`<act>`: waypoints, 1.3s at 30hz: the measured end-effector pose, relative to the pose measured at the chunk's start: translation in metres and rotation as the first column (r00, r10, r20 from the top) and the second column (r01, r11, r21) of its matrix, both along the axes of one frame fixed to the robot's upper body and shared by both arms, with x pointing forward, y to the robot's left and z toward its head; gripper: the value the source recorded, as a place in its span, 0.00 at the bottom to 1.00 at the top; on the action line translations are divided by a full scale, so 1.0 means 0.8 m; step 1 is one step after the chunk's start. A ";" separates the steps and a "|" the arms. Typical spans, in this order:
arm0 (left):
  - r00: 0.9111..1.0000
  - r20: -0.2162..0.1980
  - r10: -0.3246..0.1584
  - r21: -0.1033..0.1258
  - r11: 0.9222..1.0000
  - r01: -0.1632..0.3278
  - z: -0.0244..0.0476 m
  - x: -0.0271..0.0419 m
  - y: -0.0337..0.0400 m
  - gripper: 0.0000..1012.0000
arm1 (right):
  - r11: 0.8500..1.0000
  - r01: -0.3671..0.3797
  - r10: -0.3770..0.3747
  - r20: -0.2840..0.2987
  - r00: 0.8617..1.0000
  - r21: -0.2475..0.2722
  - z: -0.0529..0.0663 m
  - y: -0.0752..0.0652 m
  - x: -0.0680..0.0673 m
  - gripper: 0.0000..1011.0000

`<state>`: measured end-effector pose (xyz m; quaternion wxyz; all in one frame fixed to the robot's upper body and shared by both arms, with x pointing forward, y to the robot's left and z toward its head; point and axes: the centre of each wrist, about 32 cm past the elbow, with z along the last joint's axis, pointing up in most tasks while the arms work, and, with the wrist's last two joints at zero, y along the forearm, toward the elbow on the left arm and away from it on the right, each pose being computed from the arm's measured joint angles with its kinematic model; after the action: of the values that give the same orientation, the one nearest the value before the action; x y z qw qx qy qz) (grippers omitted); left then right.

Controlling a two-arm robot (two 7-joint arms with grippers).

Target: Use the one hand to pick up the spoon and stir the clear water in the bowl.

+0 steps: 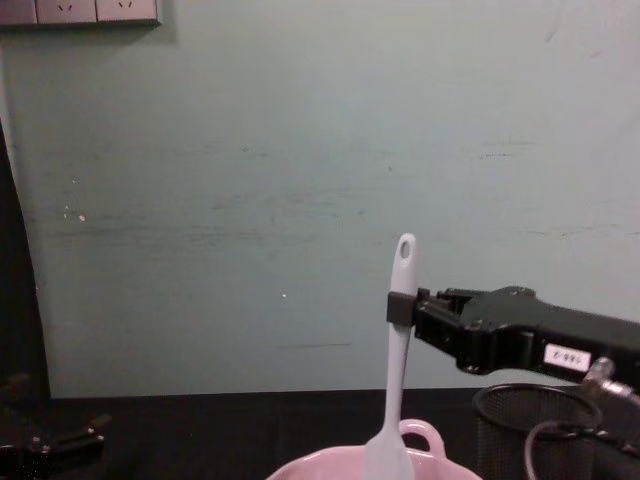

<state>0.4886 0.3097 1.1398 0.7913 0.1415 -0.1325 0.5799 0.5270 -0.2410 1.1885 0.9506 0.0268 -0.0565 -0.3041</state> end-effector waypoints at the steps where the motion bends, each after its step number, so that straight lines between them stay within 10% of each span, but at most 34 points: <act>1: 1.000 0.000 0.000 0.000 1.000 0.000 0.0000 0.0000 0.0000 1.00 | 1.000 0.005 -0.005 0.008 1.000 -0.004 -0.002 0.001 0.001 0.12; 24: 1.000 0.000 0.000 0.000 1.000 0.000 0.0000 0.0000 0.0000 1.00 | 0.998 -0.063 0.063 -0.021 0.998 0.010 -0.020 0.031 -0.011 0.12; 39: 1.000 0.000 0.000 0.000 1.000 0.000 0.0000 0.0000 0.0000 1.00 | 0.993 0.110 -0.105 0.110 0.988 -0.037 -0.039 0.051 0.023 0.12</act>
<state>0.4886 0.3097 1.1398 0.7913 0.1415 -0.1325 0.5799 0.5452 -0.2005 1.1575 0.9286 0.0199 -0.1158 -0.3519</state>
